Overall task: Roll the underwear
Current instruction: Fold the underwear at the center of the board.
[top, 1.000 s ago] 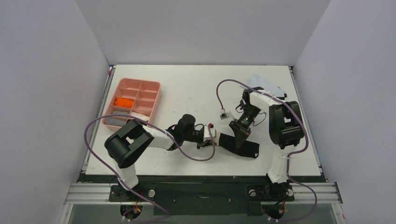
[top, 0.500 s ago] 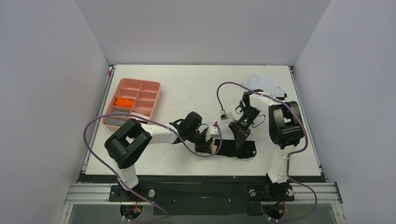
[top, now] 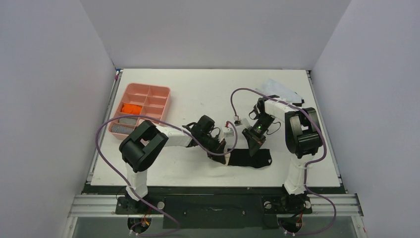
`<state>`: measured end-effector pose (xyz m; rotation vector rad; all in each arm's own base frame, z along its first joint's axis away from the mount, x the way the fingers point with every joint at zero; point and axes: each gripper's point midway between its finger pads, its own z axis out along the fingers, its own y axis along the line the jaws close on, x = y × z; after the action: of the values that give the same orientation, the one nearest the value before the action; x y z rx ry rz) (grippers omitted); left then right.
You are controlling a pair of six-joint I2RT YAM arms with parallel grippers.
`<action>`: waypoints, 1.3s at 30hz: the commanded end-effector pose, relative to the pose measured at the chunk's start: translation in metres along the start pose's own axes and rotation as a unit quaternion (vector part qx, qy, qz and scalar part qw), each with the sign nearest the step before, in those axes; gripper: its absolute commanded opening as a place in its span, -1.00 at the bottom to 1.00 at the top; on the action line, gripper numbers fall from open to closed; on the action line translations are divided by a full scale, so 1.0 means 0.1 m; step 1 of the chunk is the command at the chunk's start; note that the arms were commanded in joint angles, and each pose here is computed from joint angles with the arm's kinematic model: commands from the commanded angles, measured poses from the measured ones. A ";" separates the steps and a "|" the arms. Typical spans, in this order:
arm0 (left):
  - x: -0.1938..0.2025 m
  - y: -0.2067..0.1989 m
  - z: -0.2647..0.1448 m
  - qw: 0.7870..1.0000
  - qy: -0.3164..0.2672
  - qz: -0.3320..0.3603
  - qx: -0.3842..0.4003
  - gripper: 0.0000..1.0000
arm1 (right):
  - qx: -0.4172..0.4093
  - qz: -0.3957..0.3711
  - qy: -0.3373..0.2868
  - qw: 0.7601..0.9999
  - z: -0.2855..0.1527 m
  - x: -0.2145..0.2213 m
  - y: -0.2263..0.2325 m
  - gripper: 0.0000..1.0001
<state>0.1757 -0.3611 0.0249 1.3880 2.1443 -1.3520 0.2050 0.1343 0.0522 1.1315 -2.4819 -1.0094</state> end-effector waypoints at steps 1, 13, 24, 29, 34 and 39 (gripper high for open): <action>-0.01 0.24 -0.08 0.994 -0.001 -0.111 -0.020 -1.00 | 0.045 0.000 -0.013 0.999 -0.09 -0.10 -0.12 -1.00; 0.08 0.45 -0.02 0.976 0.018 -0.217 -0.018 -0.81 | 0.090 0.019 -0.005 0.996 -0.06 -0.16 -0.42 -1.00; 0.10 0.59 -0.04 0.968 0.017 -0.248 -0.033 -0.12 | 0.103 0.032 0.010 0.994 0.00 -0.20 -0.64 -1.00; 0.09 0.66 -0.09 0.966 0.011 -0.255 -0.050 0.21 | 0.102 0.033 0.014 0.994 0.03 -0.18 -0.66 -1.00; 0.04 0.64 -0.17 0.971 0.002 -0.234 -0.052 0.51 | 0.102 0.031 0.012 0.994 0.02 -0.19 -0.66 -1.00; -0.06 0.56 -0.30 0.978 -0.011 -0.203 -0.048 0.66 | 0.104 0.032 0.015 0.994 0.02 -0.18 -0.68 -1.00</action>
<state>0.2148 -0.3629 0.0483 0.9543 2.4445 -1.6522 0.2380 0.1263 0.0181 1.0463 -2.5933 -0.8104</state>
